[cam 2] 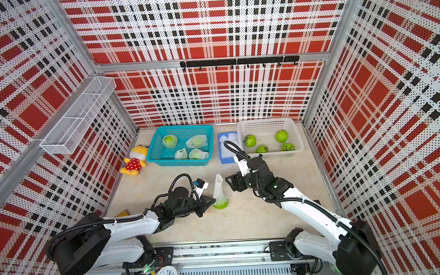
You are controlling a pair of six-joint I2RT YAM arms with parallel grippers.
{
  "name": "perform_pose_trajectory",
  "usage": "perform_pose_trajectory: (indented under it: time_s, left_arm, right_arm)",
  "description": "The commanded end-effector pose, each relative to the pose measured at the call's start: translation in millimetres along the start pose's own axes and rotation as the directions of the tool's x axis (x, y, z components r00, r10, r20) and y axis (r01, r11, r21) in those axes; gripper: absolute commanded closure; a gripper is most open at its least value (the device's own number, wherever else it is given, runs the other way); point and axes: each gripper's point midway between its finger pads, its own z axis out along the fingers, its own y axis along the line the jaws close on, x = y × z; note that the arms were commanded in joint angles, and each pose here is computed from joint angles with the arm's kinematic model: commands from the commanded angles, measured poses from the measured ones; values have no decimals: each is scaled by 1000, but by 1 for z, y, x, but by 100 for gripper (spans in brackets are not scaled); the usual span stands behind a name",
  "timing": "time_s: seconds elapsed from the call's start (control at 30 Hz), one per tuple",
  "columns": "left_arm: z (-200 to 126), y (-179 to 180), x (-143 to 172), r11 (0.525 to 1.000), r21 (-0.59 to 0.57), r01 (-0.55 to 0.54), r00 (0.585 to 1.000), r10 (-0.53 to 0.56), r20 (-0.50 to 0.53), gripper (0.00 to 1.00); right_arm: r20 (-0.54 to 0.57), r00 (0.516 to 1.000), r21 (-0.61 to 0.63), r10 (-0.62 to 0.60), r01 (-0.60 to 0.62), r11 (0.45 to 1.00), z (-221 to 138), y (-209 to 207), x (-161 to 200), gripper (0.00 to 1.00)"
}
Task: Sleeve custard apples in foam nets
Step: Put on the foam net on the custard apple.
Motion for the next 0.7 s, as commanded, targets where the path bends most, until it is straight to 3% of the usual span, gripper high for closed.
perform_pose_trajectory:
  time_s: [0.0,0.23,0.67]
  left_arm:
    - [1,2,2,1000,-10,-13,1000,13,6,100]
    - [3,1,0,1000,-4,-16,1000,16,5,100]
    - [12,2,-4,1000,-1,-22,1000,22,-3,100]
  right_arm:
    - [-16,999,-5,32,-32,999,-6,-3,17,32]
    - [-97,995,-57,34,-39,998,6,-5,56,34]
    - [-164,986,-193,23,-55,980,62,6,68,37]
